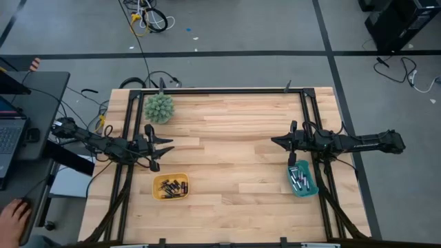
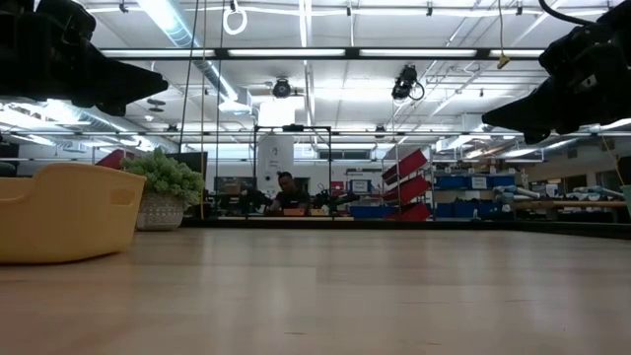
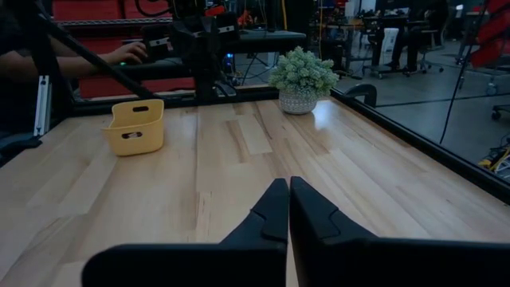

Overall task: Sort batteries
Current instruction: Return to Home Position

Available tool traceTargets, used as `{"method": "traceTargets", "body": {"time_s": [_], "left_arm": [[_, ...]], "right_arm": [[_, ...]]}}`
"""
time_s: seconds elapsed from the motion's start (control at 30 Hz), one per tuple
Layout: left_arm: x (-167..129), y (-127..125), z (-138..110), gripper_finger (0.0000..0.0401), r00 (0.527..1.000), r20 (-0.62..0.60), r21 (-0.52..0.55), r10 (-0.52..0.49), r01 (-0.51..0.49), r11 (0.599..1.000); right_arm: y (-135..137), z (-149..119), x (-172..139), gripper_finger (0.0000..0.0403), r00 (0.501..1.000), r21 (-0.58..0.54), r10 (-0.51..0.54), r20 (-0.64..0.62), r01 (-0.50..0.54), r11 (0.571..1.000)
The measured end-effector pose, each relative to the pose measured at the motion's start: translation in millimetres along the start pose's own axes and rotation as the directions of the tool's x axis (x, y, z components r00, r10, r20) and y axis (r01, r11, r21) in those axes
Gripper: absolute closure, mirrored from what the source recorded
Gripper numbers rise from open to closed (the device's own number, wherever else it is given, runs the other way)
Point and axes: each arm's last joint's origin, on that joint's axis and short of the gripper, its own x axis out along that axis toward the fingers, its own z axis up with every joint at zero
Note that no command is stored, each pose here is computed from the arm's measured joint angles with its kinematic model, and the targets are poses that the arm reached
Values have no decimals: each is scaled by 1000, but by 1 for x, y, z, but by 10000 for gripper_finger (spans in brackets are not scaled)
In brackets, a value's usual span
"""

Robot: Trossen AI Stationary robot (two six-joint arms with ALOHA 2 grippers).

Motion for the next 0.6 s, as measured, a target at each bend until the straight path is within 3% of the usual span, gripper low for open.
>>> {"method": "traceTargets", "body": {"time_s": [0.6], "left_arm": [[0, 0, 0, 282, 1000, 0, 0, 0, 0, 1000]], "right_arm": [[0, 0, 0, 399, 1000, 0, 0, 0, 0, 1000]]}}
